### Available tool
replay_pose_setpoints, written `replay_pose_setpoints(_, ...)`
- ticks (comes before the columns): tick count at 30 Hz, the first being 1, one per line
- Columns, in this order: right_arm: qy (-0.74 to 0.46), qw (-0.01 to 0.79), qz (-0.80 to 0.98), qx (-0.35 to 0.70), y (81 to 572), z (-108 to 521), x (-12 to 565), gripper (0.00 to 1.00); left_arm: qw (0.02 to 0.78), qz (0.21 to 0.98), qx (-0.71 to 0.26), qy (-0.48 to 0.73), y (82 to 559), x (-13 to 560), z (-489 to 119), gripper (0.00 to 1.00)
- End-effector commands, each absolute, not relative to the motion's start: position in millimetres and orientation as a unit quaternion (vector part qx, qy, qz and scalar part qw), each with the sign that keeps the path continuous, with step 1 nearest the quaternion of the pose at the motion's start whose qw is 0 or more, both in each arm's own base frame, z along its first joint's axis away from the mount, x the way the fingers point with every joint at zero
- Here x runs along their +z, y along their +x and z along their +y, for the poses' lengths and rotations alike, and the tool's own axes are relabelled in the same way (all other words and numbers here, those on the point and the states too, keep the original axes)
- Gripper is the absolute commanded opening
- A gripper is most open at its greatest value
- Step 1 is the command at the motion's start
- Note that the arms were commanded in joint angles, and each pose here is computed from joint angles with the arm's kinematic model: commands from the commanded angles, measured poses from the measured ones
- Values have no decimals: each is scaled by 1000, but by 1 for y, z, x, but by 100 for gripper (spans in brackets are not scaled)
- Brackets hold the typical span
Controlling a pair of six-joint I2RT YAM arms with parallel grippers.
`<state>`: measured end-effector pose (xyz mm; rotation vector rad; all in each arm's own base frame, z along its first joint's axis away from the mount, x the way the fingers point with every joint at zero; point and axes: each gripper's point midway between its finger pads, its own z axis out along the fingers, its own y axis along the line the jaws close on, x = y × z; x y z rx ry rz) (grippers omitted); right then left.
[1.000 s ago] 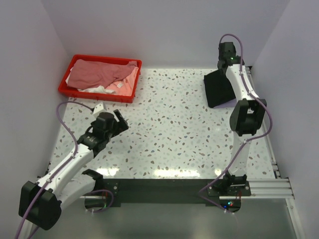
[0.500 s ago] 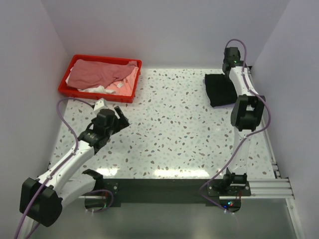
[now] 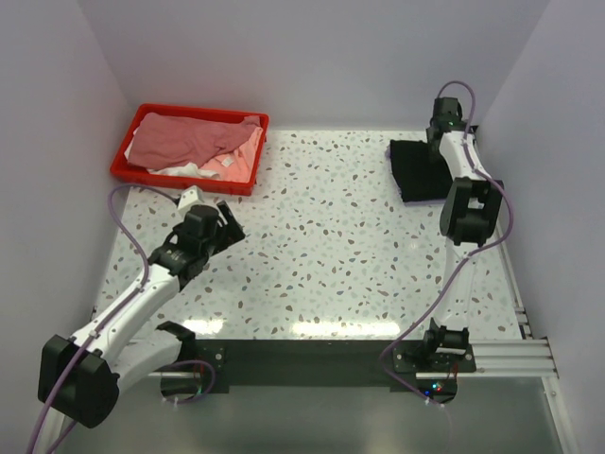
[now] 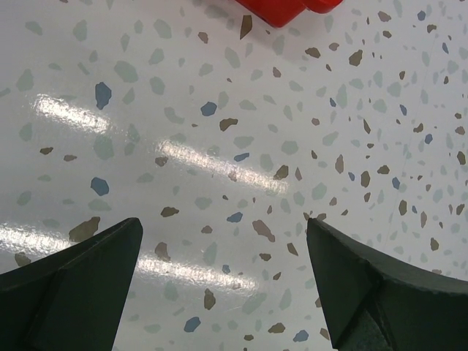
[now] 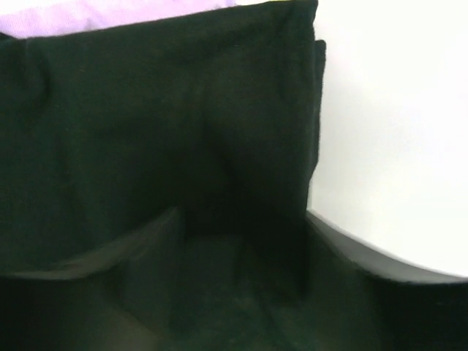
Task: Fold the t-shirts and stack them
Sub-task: Neatly place the folded tshirt to the corner
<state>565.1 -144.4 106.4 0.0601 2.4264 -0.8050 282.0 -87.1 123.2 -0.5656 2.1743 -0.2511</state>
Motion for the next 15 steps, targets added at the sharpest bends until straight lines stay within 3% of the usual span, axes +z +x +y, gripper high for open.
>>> replay_pose_setpoints(1, 47, 331, 895, -294, 581, -144, 127, 74, 444, 857, -110, -237, 292, 142, -90, 100)
replay_pose_setpoints(2, 48, 331, 896, -293, 580, -144, 126, 82, 444, 858, -110, -236, 292, 141, -90, 100)
replay_pose_setpoints(3, 50, 333, 895, -293, 580, -144, 127, 99, 443, 858, -109, -237, 292, 141, -89, 100)
replay_pose_setpoints(15, 124, 376, 890, -226, 571, -125, 160, 99, 457, 851, -100, -240, 286, 149, -80, 100)
